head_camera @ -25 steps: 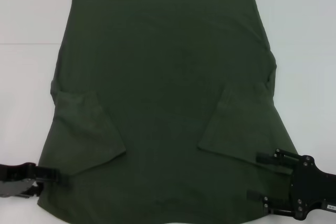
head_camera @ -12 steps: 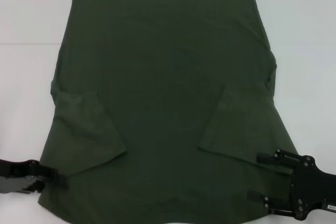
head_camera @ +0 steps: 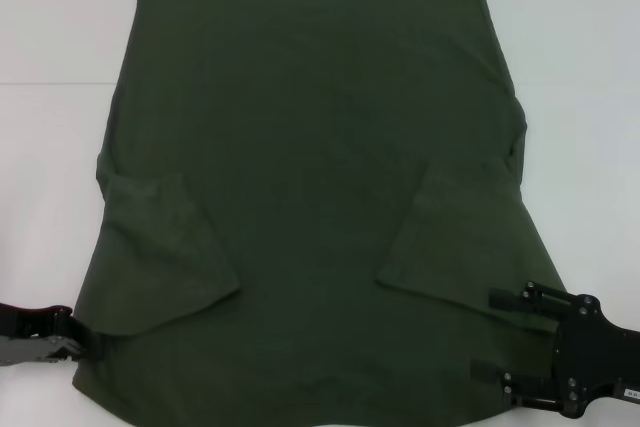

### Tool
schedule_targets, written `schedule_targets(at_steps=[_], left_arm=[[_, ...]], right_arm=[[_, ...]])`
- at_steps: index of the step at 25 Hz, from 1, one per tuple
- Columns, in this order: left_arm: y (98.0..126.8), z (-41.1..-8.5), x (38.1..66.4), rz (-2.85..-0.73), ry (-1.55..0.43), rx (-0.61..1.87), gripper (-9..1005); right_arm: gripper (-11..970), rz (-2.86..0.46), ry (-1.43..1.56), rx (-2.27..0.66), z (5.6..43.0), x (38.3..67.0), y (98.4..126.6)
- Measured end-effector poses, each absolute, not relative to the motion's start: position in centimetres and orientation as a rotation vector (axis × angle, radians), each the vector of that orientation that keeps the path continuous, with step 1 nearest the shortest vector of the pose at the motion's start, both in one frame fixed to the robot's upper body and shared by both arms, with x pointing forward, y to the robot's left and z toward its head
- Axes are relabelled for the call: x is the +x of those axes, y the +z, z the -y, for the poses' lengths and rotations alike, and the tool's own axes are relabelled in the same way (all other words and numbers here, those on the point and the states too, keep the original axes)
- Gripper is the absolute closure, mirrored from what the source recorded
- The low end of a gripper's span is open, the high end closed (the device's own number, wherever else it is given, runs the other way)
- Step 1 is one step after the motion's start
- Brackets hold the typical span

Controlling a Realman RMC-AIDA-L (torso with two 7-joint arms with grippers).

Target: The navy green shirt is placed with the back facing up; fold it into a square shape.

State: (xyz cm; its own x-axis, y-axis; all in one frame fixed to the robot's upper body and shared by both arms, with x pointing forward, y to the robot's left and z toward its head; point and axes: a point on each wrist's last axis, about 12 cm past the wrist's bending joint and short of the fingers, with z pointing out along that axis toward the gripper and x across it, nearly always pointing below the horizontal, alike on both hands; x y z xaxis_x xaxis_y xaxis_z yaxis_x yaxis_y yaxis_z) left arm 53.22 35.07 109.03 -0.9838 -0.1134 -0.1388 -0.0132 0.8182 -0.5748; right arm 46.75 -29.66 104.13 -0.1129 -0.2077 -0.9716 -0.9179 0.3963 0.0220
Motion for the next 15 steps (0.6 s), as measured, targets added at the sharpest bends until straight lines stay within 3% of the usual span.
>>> schedule_targets(at_steps=[1,7,15], left_arm=[[109.0,-35.1,53.2,-2.835,-0.895,-0.099,799],[109.0,-35.0,53.2,-2.836,-0.895,-0.086,980],[109.4,-35.0,53.3,-2.814,-0.926,-0.061,980]], right_arm=[[123,-1.589,0.835,-1.025,29.7,46.8,104.1],[125,-1.589,0.838,-1.021,29.6,46.8,104.2],[128,-1.623,0.918,-0.900,30.5,46.9,105.3]])
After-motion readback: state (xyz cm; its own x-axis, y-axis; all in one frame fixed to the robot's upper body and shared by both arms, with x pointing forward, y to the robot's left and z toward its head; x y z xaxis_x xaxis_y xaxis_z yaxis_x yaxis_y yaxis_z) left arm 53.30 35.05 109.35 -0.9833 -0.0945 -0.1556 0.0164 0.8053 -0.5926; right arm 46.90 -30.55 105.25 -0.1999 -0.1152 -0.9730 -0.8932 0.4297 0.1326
